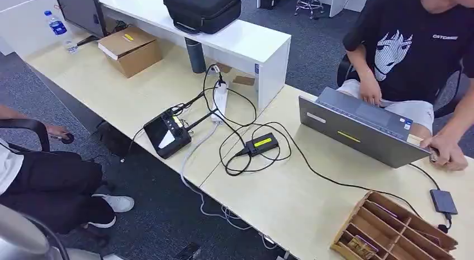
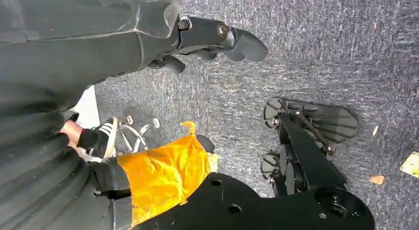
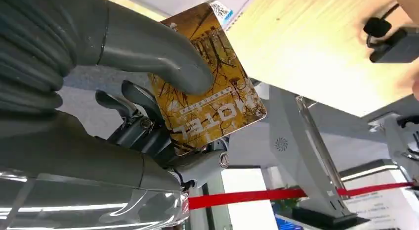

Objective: Pass the card to the sensor for recognition and then transmit it.

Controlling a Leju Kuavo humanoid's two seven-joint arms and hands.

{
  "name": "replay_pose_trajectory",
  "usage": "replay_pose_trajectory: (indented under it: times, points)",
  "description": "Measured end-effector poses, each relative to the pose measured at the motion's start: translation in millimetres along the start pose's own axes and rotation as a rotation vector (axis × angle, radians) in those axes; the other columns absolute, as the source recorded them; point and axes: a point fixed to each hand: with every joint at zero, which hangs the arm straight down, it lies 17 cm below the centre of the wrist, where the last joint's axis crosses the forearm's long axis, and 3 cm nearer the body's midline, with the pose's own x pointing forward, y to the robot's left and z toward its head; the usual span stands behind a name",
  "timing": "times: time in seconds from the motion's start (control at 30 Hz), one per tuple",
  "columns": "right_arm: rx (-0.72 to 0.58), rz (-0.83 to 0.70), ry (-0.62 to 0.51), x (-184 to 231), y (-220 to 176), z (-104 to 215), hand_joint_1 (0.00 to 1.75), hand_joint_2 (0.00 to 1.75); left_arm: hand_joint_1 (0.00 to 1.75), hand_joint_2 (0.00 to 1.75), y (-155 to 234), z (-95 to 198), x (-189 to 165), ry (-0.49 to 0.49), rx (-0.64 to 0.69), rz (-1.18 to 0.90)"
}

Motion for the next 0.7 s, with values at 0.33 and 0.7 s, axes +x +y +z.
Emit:
replay_pose_trajectory:
  times: [0.33,0.7]
  points:
    - [0.072,-0.017,-0.004,8.4,24.1,1.3,1.75,1.75,0.0,1.75,-0.1,-0.1,1.1,-0.002,0.0,0.0]
    - [0.082,-0.02,-0.002,9.9,28.7,0.1,1.75,1.75,0.0,1.75,0.6,-0.2,1.5,-0.003,0.004,0.0]
